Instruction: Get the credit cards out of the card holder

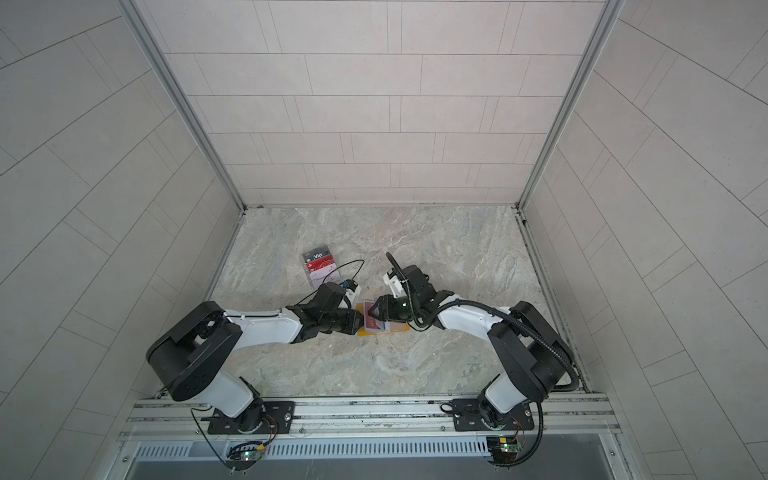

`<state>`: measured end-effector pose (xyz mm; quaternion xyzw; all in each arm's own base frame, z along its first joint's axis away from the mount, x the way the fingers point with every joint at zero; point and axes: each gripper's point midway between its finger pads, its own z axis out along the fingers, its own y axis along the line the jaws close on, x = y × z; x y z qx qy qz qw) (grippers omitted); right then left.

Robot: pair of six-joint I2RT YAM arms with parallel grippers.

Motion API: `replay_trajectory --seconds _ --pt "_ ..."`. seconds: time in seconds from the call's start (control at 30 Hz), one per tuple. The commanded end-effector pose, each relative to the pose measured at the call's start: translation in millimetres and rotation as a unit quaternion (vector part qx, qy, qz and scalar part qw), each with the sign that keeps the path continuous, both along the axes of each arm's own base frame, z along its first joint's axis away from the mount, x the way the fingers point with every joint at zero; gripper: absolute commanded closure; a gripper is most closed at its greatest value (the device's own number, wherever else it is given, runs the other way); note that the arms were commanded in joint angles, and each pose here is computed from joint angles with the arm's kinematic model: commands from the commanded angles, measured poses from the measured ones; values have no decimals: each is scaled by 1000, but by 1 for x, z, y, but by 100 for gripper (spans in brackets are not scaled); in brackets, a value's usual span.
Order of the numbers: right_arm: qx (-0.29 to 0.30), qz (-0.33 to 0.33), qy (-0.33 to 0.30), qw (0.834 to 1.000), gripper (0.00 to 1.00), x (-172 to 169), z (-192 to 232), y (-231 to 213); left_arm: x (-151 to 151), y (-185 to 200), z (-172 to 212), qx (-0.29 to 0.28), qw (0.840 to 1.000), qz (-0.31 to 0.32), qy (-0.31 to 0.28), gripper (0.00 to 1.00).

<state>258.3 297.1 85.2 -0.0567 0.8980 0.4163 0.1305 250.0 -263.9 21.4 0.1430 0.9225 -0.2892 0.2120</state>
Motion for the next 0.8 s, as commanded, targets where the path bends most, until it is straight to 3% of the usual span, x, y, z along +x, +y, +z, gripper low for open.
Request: replay_trajectory --seconds 0.0,0.43,0.77 --pt "13 10 1 1000 50 -1 2 11 -3 9 -1 28 1000 2 0 80" --pt "-107 -26 -47 993 53 10 -7 -31 4 34 26 96 995 13 -37 74" --pt "-131 -34 -28 990 54 16 -26 -41 -1 10 36 43 996 -47 -57 76"
